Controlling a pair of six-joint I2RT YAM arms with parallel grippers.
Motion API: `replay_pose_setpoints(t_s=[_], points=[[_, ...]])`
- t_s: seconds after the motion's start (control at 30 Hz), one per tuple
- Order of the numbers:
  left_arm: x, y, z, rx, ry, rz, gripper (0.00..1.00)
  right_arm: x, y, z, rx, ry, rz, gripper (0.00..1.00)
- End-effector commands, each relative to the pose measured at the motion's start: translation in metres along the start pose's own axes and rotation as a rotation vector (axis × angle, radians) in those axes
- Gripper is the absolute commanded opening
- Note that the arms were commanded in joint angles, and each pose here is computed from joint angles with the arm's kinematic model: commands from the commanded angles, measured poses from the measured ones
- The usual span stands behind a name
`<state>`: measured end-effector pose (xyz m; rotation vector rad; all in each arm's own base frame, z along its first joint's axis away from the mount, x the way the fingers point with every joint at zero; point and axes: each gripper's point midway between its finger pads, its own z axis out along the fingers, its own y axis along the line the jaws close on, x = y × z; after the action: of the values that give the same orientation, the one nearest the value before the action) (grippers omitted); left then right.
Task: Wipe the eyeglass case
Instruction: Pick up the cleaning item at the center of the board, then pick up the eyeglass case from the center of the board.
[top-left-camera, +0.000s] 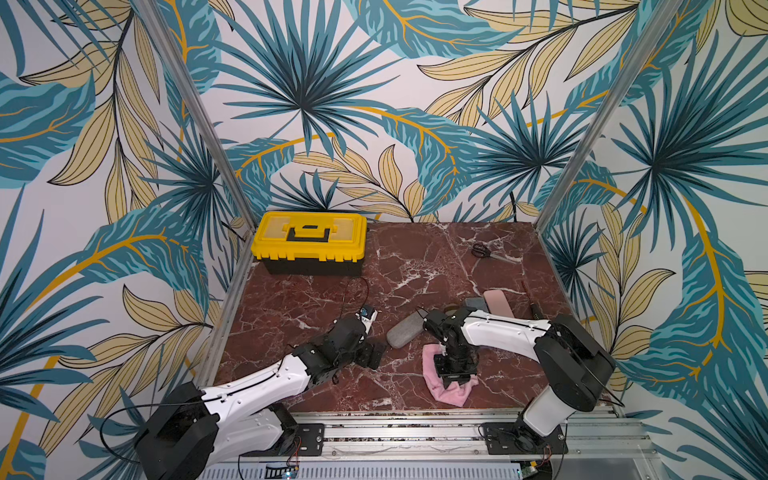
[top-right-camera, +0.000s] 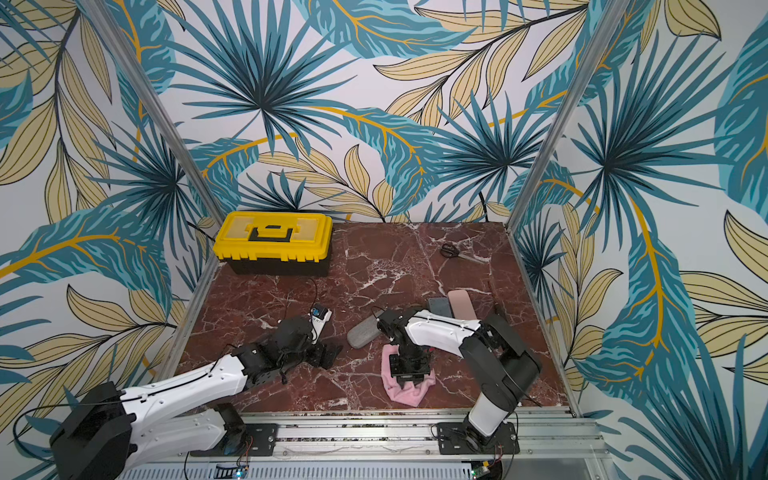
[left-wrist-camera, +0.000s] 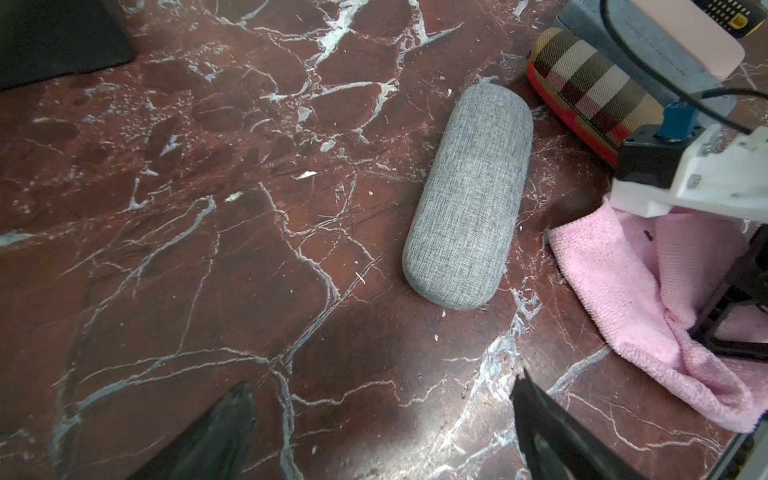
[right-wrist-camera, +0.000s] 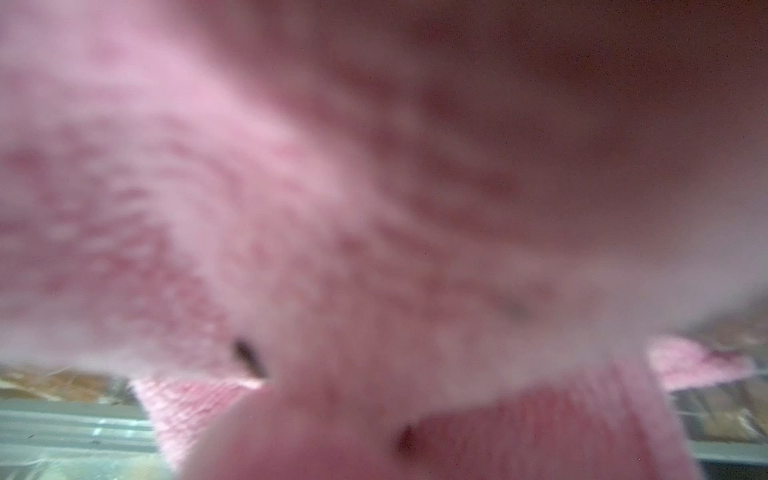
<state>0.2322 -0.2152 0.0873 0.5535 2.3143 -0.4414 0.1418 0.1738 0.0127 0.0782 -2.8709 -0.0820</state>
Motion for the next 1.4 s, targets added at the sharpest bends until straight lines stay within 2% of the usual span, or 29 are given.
replay_pose_setpoints(t_s=[0.0,0.07,0.2,0.43,0.73,0.93,1.2,1.27,1.37], points=[[-0.017,-0.011,0.0,0.005,-0.034,0.079,1.0,-0.015,0.004,-0.005,-0.039,-0.098,-0.014,0.07],[-0.02,-0.016,0.008,0.002,-0.024,0.137,1.0,-0.012,0.013,-0.034,-0.078,-0.134,-0.044,0.01],[-0.021,-0.023,0.033,0.007,0.052,0.235,1.0,-0.015,0.013,-0.083,-0.123,-0.222,-0.061,0.0],[-0.03,-0.027,0.067,-0.002,0.119,0.364,1.0,-0.031,-0.009,-0.095,-0.11,-0.258,0.004,0.0],[-0.031,-0.033,0.099,0.091,0.173,0.415,1.0,-0.038,-0.022,-0.103,-0.092,-0.293,0.04,0.0],[-0.035,-0.04,0.116,0.146,0.169,0.408,1.0,-0.04,-0.026,-0.102,-0.093,-0.297,0.052,0.0],[-0.034,-0.036,0.105,0.134,0.136,0.394,0.86,-0.047,-0.032,-0.106,-0.055,-0.32,0.075,0.0],[-0.03,-0.033,0.098,0.122,0.136,0.386,0.79,-0.054,-0.032,-0.109,-0.021,-0.334,0.07,0.0],[-0.028,-0.029,0.091,0.106,0.131,0.362,0.69,-0.065,-0.017,-0.115,-0.049,-0.359,0.07,0.0]])
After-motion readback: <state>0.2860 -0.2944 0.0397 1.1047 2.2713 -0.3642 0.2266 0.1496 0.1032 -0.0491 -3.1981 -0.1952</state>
